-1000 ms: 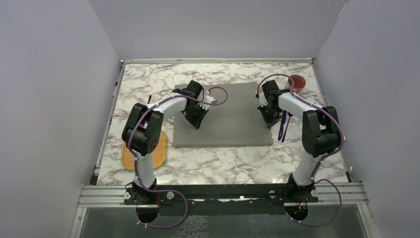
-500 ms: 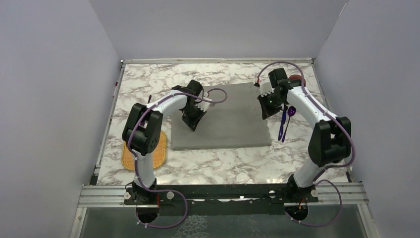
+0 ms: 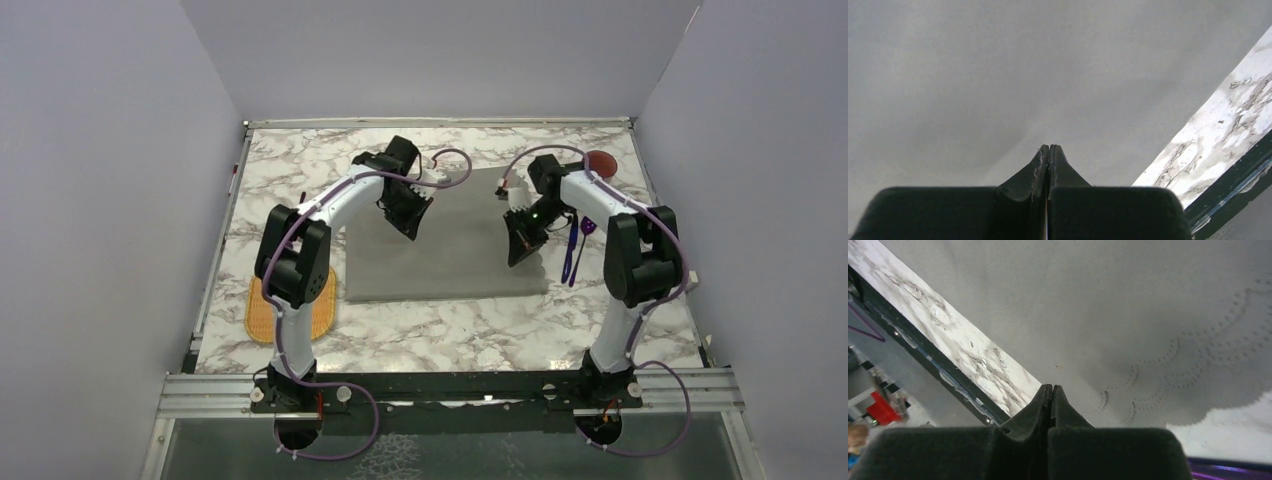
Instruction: Set the dinner table for one person
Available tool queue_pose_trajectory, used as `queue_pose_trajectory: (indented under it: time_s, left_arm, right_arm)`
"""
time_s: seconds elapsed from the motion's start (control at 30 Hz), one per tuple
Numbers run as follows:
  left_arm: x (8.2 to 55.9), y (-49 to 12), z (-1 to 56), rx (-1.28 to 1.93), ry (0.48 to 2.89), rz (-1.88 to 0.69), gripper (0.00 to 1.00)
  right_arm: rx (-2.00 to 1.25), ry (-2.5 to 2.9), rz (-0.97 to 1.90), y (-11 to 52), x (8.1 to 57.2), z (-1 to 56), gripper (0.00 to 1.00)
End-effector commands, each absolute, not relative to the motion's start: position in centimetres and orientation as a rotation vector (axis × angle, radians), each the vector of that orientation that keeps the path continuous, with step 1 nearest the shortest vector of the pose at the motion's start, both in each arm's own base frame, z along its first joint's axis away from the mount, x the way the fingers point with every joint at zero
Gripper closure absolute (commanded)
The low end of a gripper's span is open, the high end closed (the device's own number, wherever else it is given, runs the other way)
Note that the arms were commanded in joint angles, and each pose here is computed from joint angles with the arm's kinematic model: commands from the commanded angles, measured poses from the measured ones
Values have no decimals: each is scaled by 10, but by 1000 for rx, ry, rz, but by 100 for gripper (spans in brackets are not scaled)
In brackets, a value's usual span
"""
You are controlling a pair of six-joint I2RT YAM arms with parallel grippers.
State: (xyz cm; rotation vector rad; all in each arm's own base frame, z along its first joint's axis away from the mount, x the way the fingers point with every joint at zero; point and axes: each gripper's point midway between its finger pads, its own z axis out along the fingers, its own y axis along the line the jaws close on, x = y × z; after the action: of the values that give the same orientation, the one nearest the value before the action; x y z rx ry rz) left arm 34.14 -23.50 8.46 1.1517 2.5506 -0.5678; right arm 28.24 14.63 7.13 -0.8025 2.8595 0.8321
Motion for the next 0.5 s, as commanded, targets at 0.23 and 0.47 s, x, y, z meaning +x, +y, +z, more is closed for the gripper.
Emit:
queue_pose_trajectory:
  time_s: [0.23, 0.47]
  left_arm:
    - [332, -260, 55, 1224, 2561, -793, 100]
    - [338, -251, 33, 1220, 2612, -695, 100]
  right_arm:
    - [-760, 2963, 971, 155, 278, 41, 99]
    - [-749, 3018, 878, 144, 273, 25, 99]
